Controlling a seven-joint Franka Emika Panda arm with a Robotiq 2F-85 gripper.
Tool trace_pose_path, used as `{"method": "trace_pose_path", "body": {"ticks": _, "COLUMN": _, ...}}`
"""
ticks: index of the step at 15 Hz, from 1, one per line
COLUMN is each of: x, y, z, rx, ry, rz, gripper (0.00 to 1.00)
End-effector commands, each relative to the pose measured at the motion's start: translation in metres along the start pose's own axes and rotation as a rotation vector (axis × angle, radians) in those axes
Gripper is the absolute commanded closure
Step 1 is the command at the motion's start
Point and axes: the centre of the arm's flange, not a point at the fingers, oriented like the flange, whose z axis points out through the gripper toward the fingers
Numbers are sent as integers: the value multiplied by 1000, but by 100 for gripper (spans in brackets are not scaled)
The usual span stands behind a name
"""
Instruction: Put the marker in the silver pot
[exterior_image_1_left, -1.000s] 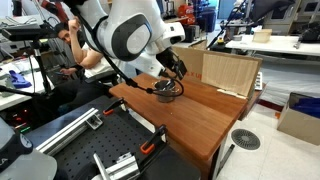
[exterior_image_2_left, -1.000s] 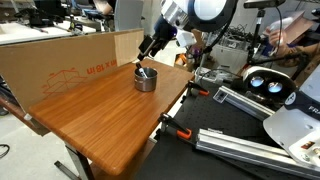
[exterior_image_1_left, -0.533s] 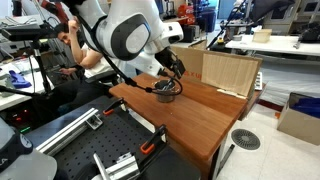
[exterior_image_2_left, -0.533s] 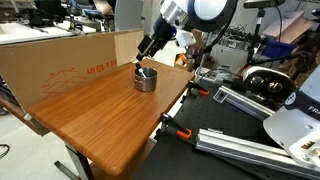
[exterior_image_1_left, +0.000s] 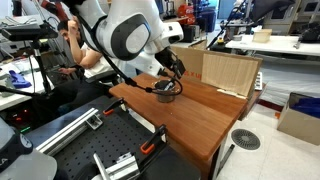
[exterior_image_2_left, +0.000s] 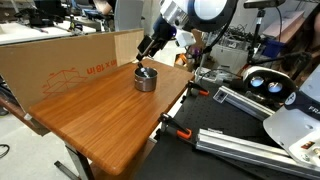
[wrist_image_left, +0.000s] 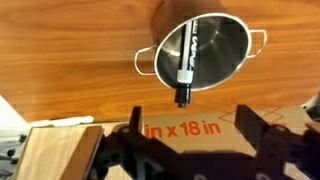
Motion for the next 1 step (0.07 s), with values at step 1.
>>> {"method": "trace_pose_path", "body": {"ticks": 1, "x": 0, "y": 0, "z": 0, "rx": 0, "ry": 0, "rz": 0, "gripper": 0}}
